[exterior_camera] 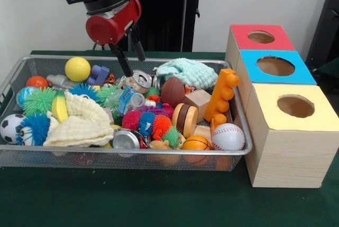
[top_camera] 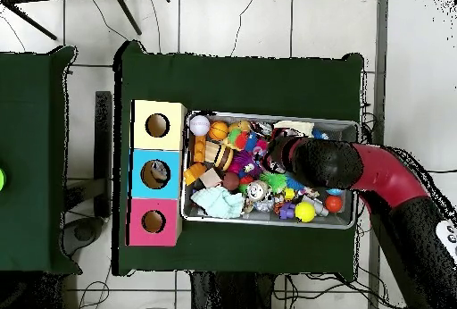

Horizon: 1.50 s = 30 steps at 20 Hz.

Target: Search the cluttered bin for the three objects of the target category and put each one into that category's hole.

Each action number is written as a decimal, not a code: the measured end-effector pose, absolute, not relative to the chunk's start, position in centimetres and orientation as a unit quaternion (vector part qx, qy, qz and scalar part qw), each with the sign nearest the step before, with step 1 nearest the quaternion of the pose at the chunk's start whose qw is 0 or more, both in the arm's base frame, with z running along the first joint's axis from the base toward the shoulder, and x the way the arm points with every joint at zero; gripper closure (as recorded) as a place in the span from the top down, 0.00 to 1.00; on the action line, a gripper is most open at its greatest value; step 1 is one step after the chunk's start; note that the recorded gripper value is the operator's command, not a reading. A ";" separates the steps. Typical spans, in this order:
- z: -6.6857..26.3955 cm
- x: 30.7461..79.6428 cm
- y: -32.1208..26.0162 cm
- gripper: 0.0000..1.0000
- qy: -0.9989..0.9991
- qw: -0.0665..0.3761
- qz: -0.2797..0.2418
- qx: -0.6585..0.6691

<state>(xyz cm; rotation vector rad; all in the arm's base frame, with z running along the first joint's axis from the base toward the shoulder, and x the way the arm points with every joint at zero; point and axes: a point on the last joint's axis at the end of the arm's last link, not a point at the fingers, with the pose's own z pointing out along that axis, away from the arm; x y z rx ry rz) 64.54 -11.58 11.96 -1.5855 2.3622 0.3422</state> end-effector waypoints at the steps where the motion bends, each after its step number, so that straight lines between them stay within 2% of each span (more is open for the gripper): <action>1: 11.8 64.6 -11.6 1.00 0.817 0.138 0.120 -0.547; 10: 10.8 64.6 -12.1 1.00 0.820 0.136 0.120 -0.543; 22: 9.3 64.8 -15.2 1.00 0.828 0.108 0.079 -0.545; 30: 7.1 64.6 -15.9 1.00 0.832 0.096 0.078 -0.541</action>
